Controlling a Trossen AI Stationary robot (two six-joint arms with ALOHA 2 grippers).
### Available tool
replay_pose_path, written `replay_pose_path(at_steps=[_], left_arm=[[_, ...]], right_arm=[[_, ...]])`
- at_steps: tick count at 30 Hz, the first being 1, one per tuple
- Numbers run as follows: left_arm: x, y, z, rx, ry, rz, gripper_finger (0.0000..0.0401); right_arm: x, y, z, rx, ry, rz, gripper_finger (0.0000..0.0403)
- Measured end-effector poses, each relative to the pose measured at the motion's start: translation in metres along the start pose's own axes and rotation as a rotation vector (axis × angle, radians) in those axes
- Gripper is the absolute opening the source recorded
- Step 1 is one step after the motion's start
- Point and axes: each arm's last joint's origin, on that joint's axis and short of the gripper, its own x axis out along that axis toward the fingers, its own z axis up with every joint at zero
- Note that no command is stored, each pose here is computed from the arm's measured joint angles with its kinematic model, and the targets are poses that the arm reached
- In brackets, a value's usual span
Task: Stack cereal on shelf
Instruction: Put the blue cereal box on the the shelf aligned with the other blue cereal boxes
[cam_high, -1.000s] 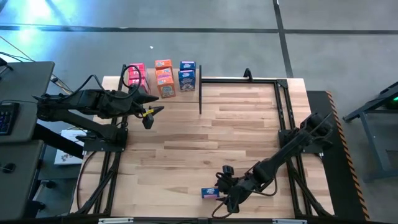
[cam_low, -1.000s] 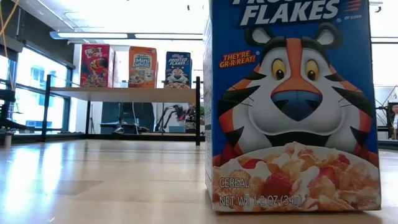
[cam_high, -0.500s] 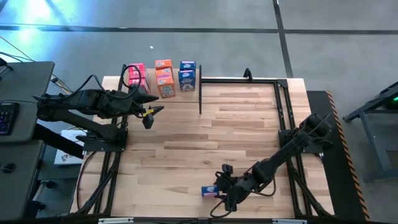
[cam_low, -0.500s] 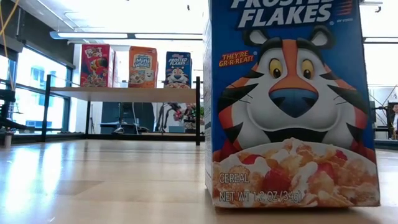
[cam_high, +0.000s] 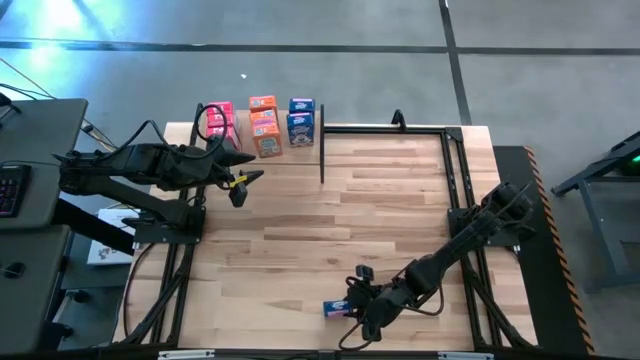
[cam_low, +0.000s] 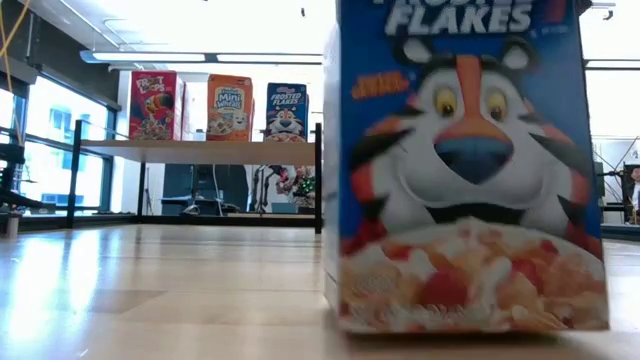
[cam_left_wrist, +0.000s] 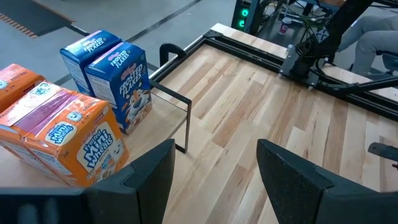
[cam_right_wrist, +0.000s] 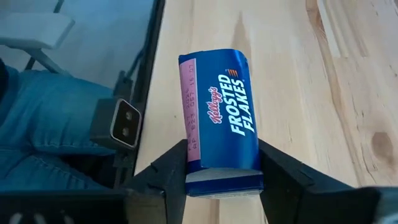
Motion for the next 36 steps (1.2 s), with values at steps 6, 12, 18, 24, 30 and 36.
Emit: replay_pose_path(at_steps=[6, 12, 18, 24, 30, 36], left_arm=[[0.0, 0.0, 0.0, 0.0, 0.0, 0.0, 0.0218], [0.0, 0.0, 0.0, 0.0, 0.0, 0.001, 0.0218], [0.0, 0.0, 0.0, 0.0, -0.001, 0.002, 0.0218], [0.0, 0.0, 0.0, 0.003, -0.001, 0.004, 0.0218], [0.0, 0.0, 0.0, 0.034, -0.002, 0.004, 0.0218], [0.0, 0.0, 0.0, 0.034, -0.002, 0.004, 0.0218]], right_arm=[[-0.002, -0.002, 0.017, -0.013, -0.03, 0.001, 0.0156], [-0.008, -0.02, 0.046, -0.034, 0.018, -0.071, 0.015], [-0.017, -0.043, 0.08, -0.09, 0.046, -0.099, 0.0151], [-0.029, -0.077, 0.118, -0.145, 0.055, -0.098, 0.0152], [-0.047, -0.116, 0.151, -0.193, 0.042, -0.137, 0.0153], [-0.066, -0.157, 0.179, -0.204, -0.006, -0.162, 0.0153]])
